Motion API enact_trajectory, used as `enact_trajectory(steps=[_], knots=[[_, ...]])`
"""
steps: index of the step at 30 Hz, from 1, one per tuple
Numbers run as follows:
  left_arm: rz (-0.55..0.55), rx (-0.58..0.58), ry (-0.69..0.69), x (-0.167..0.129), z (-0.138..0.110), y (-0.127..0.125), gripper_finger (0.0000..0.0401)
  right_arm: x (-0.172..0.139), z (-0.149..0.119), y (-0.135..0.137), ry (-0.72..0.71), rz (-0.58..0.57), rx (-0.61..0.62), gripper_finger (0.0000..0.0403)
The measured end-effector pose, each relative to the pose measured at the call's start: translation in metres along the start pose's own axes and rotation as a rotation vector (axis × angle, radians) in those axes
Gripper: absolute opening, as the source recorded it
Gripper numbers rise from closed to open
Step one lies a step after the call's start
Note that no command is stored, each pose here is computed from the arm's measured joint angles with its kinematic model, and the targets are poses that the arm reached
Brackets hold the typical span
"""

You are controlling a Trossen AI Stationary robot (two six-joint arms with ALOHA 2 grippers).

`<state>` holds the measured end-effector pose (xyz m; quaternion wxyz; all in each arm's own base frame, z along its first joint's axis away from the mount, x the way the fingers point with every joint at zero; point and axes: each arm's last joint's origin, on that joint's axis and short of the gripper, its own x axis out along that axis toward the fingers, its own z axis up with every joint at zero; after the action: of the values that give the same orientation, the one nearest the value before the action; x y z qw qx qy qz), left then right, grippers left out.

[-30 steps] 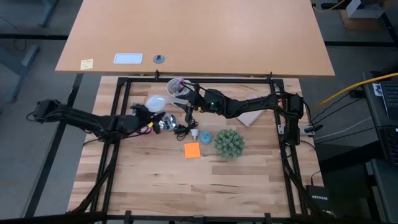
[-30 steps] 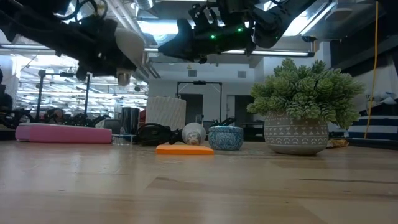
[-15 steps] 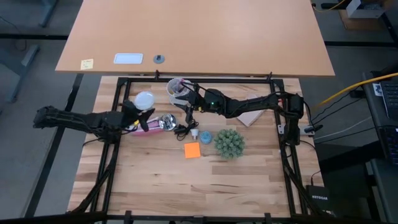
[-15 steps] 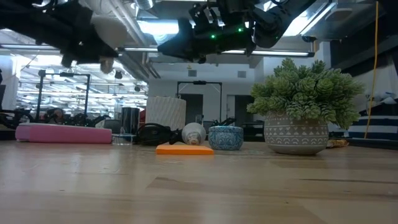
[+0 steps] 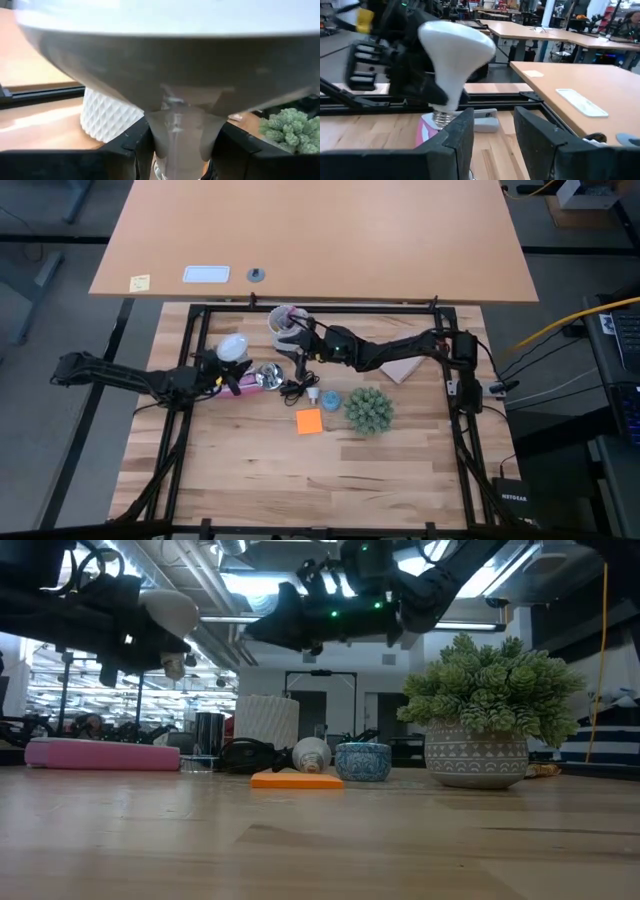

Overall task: Screw lightbulb
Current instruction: Insert the lightbulb into the silver lamp

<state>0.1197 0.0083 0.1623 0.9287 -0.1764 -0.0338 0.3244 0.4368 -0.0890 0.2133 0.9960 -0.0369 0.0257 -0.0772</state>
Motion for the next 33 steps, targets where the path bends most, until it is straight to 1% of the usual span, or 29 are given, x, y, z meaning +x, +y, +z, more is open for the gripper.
enact_trajectory(steps=[6, 9, 13, 18, 22, 25, 28, 33], knots=[[-0.031, -0.015, -0.010, 0.003, 0.000, -0.004, 0.0150, 0.014, 0.006, -0.004, -0.029, 0.007, 0.001, 0.0143], [-0.040, -0.002, -0.026, 0.005, 0.003, -0.007, 0.0150, 0.017, 0.011, -0.004, -0.031, 0.008, -0.005, 0.0143], [-0.052, 0.017, -0.060, 0.008, 0.011, -0.013, 0.0150, 0.018, 0.015, -0.005, -0.037, 0.007, -0.008, 0.0143], [-0.046, 0.067, -0.049, 0.014, 0.016, -0.022, 0.0150, 0.018, 0.012, -0.007, -0.003, 0.005, -0.006, 0.0143], [-0.029, 0.075, -0.003, 0.020, 0.008, -0.024, 0.0150, 0.017, 0.010, -0.014, 0.014, -0.002, -0.002, 0.0143], [-0.010, 0.047, 0.029, 0.024, 0.001, -0.025, 0.0150, 0.017, 0.009, -0.014, 0.017, 0.003, -0.001, 0.0143], [0.002, 0.036, 0.018, 0.028, -0.003, -0.027, 0.0150, 0.017, 0.009, -0.016, 0.017, 0.004, -0.001, 0.0143], [0.035, 0.052, 0.000, 0.034, -0.009, -0.030, 0.0150, 0.017, 0.009, -0.019, 0.017, 0.005, 0.000, 0.0143]])
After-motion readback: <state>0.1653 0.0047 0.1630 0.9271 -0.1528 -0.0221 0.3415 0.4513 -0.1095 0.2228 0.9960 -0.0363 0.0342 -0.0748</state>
